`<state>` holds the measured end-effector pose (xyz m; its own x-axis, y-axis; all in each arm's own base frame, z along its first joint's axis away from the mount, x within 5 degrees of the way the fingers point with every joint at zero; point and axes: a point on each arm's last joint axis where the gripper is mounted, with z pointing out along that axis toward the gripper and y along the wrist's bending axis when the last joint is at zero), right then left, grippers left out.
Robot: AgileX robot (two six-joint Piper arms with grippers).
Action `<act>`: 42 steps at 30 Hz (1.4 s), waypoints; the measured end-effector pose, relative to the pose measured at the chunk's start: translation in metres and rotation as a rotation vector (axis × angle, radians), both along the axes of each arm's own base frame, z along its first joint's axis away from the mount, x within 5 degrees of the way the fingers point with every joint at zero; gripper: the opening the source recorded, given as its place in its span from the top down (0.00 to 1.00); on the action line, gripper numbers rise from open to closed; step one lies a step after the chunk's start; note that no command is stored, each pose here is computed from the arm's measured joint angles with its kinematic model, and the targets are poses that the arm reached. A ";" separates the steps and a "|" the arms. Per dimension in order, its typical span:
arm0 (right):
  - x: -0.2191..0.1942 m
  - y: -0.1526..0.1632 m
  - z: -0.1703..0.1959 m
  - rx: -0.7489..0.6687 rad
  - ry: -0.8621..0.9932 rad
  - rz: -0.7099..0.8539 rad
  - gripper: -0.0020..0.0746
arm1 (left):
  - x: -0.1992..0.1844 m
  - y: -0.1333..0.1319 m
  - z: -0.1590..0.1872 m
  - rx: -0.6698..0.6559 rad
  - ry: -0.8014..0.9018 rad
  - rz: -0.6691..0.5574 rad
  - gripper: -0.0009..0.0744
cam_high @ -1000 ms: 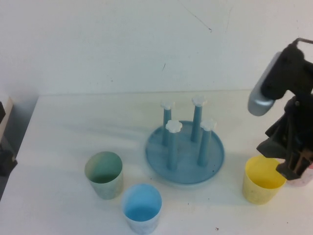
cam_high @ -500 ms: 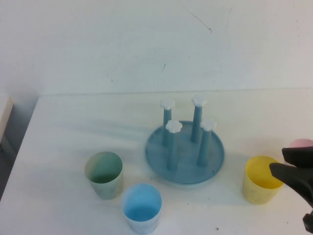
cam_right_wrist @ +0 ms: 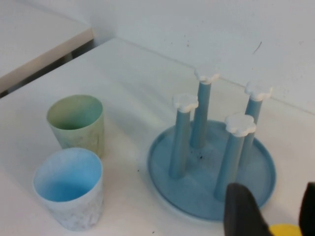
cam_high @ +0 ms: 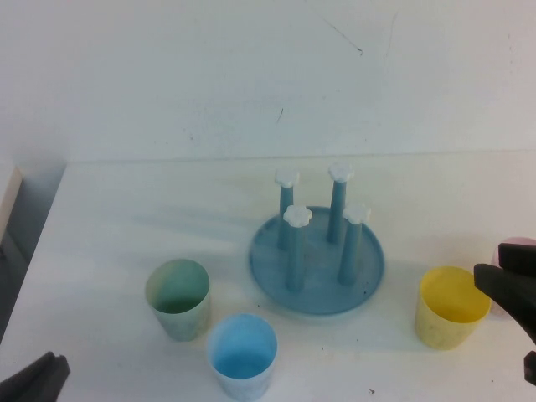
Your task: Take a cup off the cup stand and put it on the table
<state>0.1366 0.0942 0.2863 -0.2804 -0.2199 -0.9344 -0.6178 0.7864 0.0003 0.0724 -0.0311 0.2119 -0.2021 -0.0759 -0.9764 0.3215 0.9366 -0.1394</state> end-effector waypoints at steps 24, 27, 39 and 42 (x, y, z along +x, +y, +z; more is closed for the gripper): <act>-0.009 -0.017 0.009 -0.081 -0.261 -0.055 0.64 | -0.008 -0.015 -0.006 -0.007 0.048 -0.191 0.94; -0.014 -0.020 0.011 -0.076 -0.294 -0.061 0.64 | -0.008 -0.015 -0.006 -0.007 0.049 -0.190 0.94; -0.039 -0.059 -0.018 -0.159 -0.357 -0.237 0.64 | -0.009 -0.017 -0.006 -0.009 0.053 -0.210 0.94; -0.049 -0.076 -0.027 -0.191 -0.361 -0.372 0.64 | -0.009 -0.017 -0.006 -0.009 0.053 -0.210 0.94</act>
<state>0.0872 0.0185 0.2591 -0.0401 -0.3420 -0.9388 -0.2331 0.9169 -0.3240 0.0630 -0.0481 0.2057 -0.2656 -0.0357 -0.9634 0.5018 0.8481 -0.1698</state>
